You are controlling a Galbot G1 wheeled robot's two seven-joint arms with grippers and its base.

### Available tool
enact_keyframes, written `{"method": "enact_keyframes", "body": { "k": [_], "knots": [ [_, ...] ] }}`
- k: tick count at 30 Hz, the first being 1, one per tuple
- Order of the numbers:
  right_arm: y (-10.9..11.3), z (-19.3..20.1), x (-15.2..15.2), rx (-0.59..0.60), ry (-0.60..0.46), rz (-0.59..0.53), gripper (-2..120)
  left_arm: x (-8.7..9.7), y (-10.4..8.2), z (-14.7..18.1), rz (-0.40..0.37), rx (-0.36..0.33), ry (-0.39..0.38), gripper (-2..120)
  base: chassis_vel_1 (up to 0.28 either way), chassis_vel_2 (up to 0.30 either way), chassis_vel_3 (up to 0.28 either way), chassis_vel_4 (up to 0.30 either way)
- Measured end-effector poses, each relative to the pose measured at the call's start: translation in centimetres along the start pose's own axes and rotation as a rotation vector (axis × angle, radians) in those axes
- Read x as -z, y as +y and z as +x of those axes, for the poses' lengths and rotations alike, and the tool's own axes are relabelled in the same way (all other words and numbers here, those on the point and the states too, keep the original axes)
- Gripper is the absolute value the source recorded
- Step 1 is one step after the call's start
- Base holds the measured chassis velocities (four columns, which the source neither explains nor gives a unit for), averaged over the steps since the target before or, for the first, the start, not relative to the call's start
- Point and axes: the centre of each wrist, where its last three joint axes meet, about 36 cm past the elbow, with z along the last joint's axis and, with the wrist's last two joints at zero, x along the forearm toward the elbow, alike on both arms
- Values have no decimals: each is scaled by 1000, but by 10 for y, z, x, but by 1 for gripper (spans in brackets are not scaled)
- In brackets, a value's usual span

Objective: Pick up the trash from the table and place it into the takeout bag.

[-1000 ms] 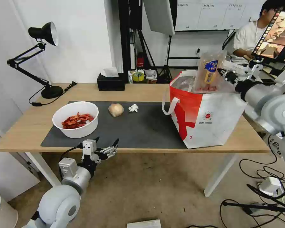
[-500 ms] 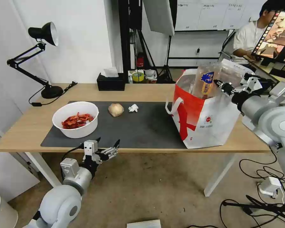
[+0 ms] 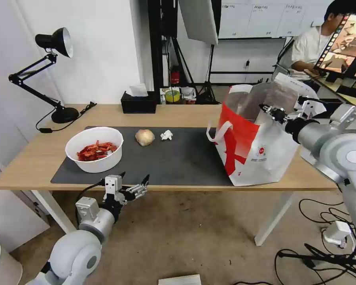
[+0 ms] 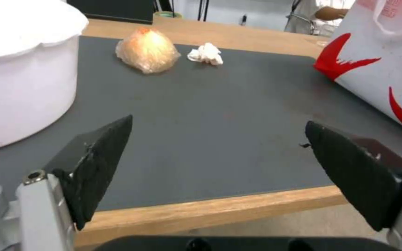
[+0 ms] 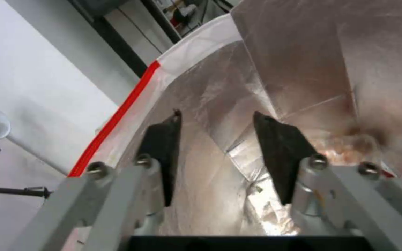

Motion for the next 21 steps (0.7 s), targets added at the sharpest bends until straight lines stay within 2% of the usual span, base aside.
{"method": "enact_keyframes", "body": {
  "k": [3, 5, 6, 8, 10, 14, 21],
  "knots": [
    [0, 0, 2, 8, -2, 4, 54, 0, 0, 0, 0, 1, 1, 100, 0, 0, 0, 0],
    [1, 1, 5, 24, -9, 13, 65, 0, 1, 0, 0, 4, 1, 100, 0, 0, 0, 0],
    [1, 1, 5, 24, -9, 13, 65, 0, 1, 0, 0, 4, 1, 100, 0, 0, 0, 0],
    [2, 2, 8, 43, -15, 21, 76, 0, 2, -1, -1, 6, 0, 100, 0, 0, 0, 0],
    [3, 3, 9, 52, -21, 25, 78, 0, 2, -1, -1, 7, -1, 100, 0, 0, 0, 0],
    [13, 7, 16, 115, -60, 45, 97, 1, 4, 0, -2, 13, -3, 100, 0, 0, 0, 0],
    [28, 12, 26, 222, -122, 72, 100, 4, 4, 1, -3, 19, -12, 100, 0, 0, 0, 0]
  ]
}}
